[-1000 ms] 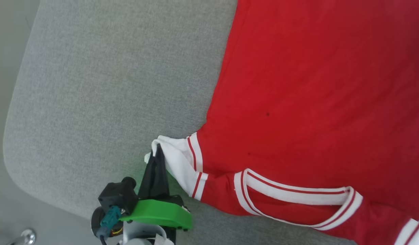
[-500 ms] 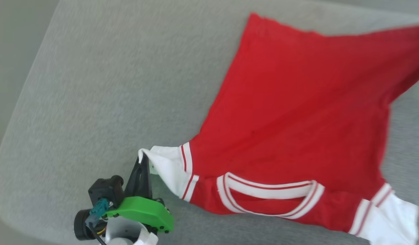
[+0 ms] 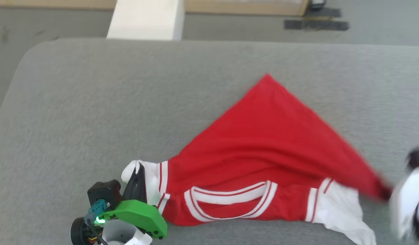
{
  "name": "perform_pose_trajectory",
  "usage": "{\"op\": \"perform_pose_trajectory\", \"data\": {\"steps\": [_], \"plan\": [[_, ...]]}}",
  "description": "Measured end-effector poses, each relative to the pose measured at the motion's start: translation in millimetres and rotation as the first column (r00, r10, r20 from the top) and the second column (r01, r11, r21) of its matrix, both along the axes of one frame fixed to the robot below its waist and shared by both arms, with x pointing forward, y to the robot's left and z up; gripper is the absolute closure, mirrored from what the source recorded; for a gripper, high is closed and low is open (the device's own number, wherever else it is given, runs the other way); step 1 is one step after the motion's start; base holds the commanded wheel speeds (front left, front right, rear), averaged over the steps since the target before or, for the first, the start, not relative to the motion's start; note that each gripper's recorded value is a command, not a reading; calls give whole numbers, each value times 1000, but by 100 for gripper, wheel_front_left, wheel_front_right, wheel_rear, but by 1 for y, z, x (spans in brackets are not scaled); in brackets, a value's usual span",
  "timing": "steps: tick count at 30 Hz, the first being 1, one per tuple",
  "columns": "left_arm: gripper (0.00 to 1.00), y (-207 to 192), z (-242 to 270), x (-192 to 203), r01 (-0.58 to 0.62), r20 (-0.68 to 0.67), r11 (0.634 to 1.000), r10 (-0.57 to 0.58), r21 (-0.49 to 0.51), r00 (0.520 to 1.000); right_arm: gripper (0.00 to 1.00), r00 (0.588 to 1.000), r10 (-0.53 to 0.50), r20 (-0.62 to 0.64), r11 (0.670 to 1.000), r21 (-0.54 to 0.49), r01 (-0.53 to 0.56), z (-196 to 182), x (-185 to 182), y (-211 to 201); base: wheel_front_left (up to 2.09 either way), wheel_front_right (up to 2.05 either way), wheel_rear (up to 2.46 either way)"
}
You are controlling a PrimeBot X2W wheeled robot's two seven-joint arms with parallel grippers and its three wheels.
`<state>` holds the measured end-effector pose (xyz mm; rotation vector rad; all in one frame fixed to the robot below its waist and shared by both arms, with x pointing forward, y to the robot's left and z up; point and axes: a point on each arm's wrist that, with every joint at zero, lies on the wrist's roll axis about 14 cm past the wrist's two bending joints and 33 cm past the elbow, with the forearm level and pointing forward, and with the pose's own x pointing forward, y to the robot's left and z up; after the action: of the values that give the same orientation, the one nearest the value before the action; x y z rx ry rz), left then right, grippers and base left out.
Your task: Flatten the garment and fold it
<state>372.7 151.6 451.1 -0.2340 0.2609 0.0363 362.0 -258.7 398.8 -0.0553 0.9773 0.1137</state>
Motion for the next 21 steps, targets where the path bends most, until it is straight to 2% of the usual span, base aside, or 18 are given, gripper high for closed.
{"op": "perform_pose_trajectory", "data": {"steps": [2,5,7,10,12,13,14,15,17,20,21], "plan": [[100,-6,2,1,15,4,1000,-15,-12,1000,100,995,1,-98,1000,20,1,-19,-40,8,0,0,0],[100,-12,4,1,35,10,999,-35,-17,999,100,981,15,-191,998,66,-2,-33,-78,25,0,0,0],[100,-14,5,1,44,15,999,-44,-23,999,100,977,12,-211,995,103,10,-34,-87,33,0,0,0],[100,-16,7,2,48,25,999,-47,-25,999,100,987,-23,-157,991,128,44,-29,-85,34,0,0,0],[100,-16,7,2,48,26,998,-47,-29,999,0,995,-56,-87,987,143,68,-21,-77,31,0,0,0],[100,-16,7,1,48,25,998,-47,-28,999,0,997,-70,-46,986,149,76,-15,-72,29,0,0,0],[100,-15,7,0,51,23,998,-51,-24,998,0,980,-125,154,981,165,99,17,-45,18,0,0,0],[100,-15,7,-1,54,23,998,-54,-21,998,0,959,-144,245,980,172,103,34,-32,13,0,0,0],[100,-16,7,-1,59,24,998,-58,-13,998,0,886,-175,429,975,201,95,74,-5,10,0,0,0],[100,-16,9,0,63,29,998,-63,-6,998,0,789,-184,587,970,240,47,115,18,19,0,0,0],[100,-16,9,0,64,30,998,-64,-6,998,0,769,-185,612,967,253,32,123,23,23,0,0,0]]}}
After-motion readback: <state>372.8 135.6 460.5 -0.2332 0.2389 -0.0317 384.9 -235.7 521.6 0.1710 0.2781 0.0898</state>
